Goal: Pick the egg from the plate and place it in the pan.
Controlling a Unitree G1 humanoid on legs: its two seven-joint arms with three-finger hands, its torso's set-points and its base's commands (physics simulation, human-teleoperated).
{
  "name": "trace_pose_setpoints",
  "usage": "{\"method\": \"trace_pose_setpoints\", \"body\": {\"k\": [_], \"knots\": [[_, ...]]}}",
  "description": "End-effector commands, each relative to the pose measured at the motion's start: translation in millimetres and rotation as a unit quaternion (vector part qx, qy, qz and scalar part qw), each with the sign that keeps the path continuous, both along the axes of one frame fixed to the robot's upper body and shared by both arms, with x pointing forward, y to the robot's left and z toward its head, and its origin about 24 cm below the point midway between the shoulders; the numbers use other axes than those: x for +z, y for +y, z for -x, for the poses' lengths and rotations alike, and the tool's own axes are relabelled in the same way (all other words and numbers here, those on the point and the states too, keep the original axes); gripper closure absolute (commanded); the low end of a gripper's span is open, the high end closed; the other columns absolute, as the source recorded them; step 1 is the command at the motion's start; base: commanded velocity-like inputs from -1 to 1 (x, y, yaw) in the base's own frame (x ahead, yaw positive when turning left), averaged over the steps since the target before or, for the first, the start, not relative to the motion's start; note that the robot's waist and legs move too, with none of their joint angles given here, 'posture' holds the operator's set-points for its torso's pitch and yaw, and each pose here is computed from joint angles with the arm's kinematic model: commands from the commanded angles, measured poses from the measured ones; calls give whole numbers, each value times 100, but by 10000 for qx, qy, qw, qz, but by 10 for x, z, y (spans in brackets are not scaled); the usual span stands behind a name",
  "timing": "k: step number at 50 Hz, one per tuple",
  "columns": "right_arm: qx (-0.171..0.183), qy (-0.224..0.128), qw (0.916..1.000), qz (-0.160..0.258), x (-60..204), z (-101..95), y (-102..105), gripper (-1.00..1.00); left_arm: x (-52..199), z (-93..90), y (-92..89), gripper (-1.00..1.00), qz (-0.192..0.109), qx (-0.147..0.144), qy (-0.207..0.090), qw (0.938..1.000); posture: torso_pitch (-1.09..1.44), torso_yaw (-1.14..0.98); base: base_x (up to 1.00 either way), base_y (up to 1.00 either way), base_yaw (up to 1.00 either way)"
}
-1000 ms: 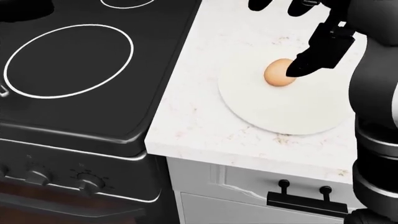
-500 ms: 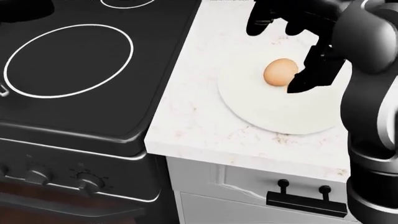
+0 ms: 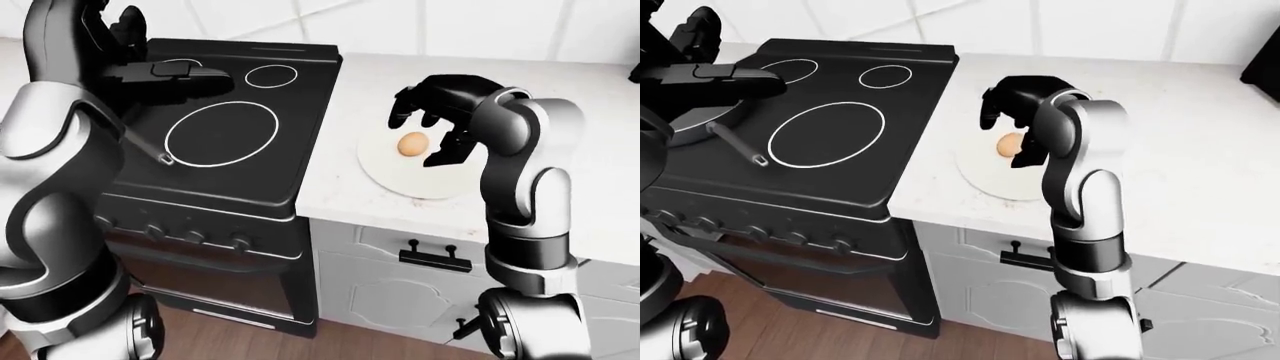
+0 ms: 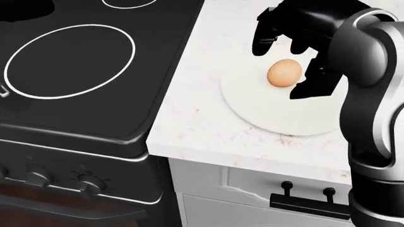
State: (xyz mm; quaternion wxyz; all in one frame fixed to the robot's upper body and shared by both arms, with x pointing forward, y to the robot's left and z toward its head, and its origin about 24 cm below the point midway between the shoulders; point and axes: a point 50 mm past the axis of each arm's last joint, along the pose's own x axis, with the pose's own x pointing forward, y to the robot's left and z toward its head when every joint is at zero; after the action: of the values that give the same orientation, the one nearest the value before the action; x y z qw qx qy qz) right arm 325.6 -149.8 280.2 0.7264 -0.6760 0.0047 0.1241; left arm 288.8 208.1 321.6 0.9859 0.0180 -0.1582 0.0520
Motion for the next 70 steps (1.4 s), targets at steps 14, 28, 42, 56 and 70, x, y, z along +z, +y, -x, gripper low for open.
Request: {"method": "trace_pose_setpoints", "body": {"k": [14,28,42,56,70], "knots": [[-63,-433,9990,71,121,-2,-31,-13,150,83,19,-100,-14,44,-429,9991,0,0,0,0,0],[-95,-454,9989,38,92,-73,-40,-10,154,81,15,-100,-9,38,-423,9991,0,0,0,0,0],[-134,-443,9989,-52,-2,-138,-55,-11,151,78,17,-100,-8,47,-432,9991,0,0,0,0,0],[-233,-393,9989,-105,-89,-183,-113,-13,149,77,14,-100,-14,42,-425,9991,0,0,0,0,0],[-340,-438,9983,-167,-65,-276,-158,-15,154,77,4,-100,-16,33,-424,9991,0,0,0,0,0]]}}
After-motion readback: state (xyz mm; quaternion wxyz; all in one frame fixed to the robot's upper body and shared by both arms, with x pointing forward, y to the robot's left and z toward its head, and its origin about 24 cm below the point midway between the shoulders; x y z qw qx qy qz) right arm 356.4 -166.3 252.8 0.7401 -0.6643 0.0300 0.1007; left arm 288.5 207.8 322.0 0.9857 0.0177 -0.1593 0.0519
